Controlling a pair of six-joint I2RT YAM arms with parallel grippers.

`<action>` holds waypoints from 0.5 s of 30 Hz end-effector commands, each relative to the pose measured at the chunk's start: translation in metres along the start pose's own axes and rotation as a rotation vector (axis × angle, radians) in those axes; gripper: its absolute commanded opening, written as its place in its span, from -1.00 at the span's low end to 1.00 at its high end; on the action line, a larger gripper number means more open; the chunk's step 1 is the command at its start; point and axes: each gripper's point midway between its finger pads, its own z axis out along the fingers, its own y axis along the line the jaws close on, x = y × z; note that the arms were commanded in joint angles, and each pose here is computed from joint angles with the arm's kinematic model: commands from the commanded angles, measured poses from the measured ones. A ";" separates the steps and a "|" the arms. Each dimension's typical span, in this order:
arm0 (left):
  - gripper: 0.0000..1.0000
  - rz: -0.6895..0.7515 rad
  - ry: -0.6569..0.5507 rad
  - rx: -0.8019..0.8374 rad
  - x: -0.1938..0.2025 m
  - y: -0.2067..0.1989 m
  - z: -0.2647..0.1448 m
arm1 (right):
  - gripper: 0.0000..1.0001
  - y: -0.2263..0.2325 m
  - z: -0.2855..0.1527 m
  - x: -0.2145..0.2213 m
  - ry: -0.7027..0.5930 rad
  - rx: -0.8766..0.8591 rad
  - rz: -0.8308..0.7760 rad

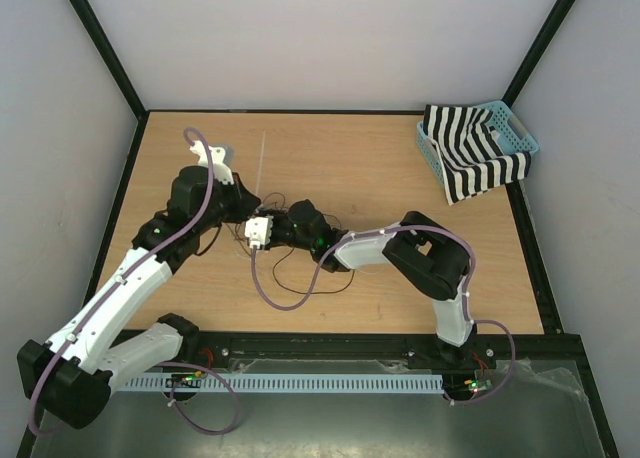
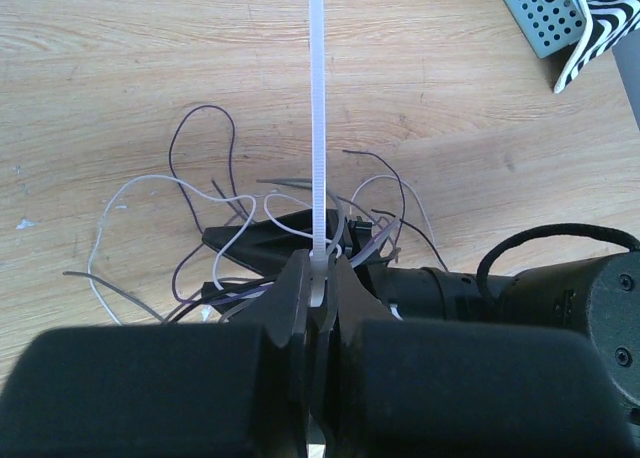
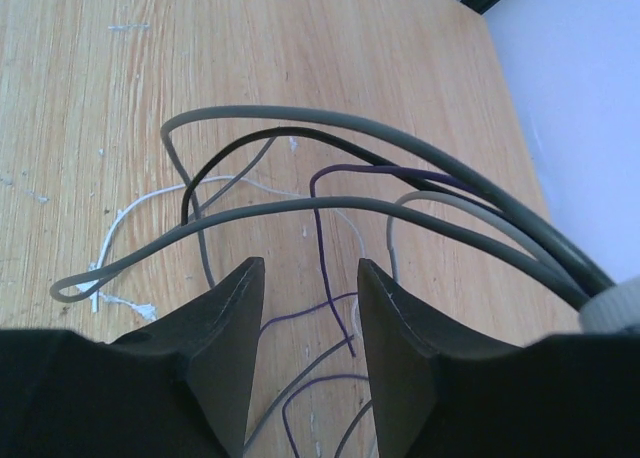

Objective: Zip-tie the wires
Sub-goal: Adjust the cable at the center of the board.

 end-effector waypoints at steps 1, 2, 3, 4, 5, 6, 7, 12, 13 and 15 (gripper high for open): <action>-1.00 0.001 -0.043 0.041 -0.014 -0.013 -0.005 | 0.06 -0.009 0.005 -0.016 -0.076 0.046 -0.022; -1.00 0.002 -0.044 0.044 -0.014 -0.014 -0.005 | 0.06 -0.008 0.006 -0.016 -0.083 0.038 -0.023; -1.00 0.001 -0.043 0.046 -0.013 -0.015 -0.005 | 0.06 -0.005 0.007 -0.017 -0.090 0.028 -0.021; -1.00 0.003 -0.043 0.048 -0.014 -0.016 -0.006 | 0.07 -0.003 0.008 -0.019 -0.098 0.017 -0.020; -1.00 0.003 -0.044 0.049 -0.014 -0.017 -0.006 | 0.07 -0.002 0.009 -0.018 -0.099 0.015 -0.017; -1.00 0.002 -0.045 0.051 -0.014 -0.018 -0.006 | 0.07 -0.002 0.009 -0.017 -0.100 0.016 -0.014; -1.00 0.003 -0.046 0.053 -0.015 -0.019 -0.006 | 0.08 -0.003 0.010 -0.016 -0.101 0.021 -0.012; -1.00 0.004 -0.043 0.055 -0.015 -0.022 -0.005 | 0.09 -0.006 0.011 -0.016 -0.122 0.061 -0.003; -1.00 0.003 -0.046 0.054 -0.016 -0.022 -0.005 | 0.08 -0.008 0.010 -0.016 -0.129 0.078 -0.001; -1.00 0.002 -0.053 0.046 -0.018 -0.021 -0.005 | 0.08 -0.011 0.009 -0.018 -0.152 0.111 0.000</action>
